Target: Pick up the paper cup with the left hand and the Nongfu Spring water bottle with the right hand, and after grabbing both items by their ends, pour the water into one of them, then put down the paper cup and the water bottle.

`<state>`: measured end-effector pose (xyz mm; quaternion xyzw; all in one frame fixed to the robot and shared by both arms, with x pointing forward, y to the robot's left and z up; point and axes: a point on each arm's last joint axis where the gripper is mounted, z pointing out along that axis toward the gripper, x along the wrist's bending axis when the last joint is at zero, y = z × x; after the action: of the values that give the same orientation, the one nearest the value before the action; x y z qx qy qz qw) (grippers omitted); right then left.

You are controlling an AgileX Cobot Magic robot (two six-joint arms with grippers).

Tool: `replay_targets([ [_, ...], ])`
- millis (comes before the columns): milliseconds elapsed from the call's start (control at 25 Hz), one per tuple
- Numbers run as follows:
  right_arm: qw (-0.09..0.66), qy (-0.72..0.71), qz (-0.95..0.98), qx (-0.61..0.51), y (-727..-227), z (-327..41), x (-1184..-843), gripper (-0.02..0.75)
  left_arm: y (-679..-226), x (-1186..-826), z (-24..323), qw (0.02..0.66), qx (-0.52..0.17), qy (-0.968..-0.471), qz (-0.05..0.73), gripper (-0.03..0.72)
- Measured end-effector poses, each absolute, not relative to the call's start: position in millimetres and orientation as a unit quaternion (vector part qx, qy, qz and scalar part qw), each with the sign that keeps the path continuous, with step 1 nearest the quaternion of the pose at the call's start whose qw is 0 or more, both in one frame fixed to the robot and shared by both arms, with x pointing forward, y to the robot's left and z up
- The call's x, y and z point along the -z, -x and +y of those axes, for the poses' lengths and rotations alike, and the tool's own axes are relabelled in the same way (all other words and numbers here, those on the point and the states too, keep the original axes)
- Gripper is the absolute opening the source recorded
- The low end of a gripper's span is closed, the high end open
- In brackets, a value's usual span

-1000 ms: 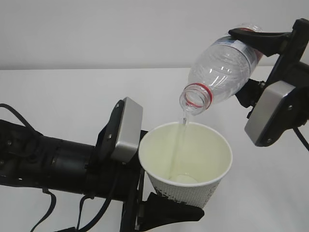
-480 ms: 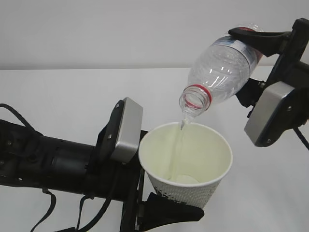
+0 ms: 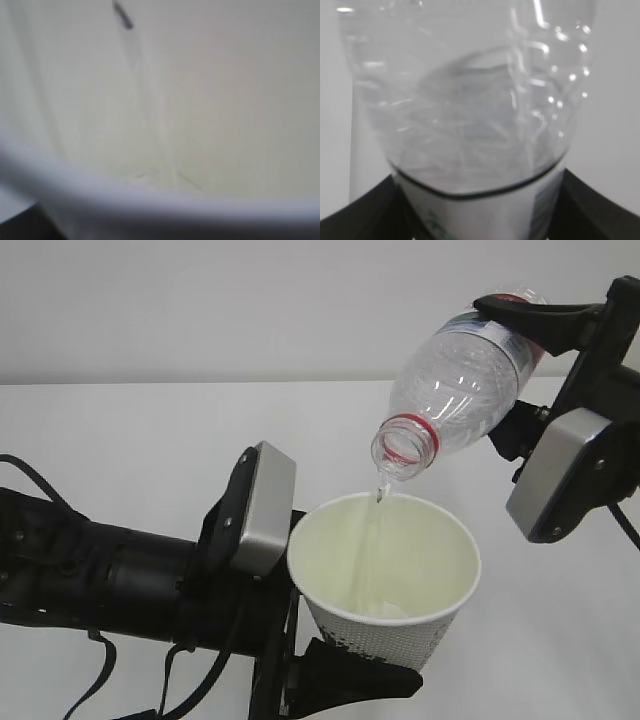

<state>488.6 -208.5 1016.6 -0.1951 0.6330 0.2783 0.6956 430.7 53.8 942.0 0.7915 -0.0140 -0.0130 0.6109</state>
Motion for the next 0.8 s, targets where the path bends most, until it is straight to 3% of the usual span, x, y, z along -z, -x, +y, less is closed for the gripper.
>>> replay_targets([
  [800,0.697,0.191,0.633,-0.278,-488.9,-209.0,-1016.9,0.508,-432.3,-939.4,54.5,0.599,0.011,-0.801,-0.002,0.507],
])
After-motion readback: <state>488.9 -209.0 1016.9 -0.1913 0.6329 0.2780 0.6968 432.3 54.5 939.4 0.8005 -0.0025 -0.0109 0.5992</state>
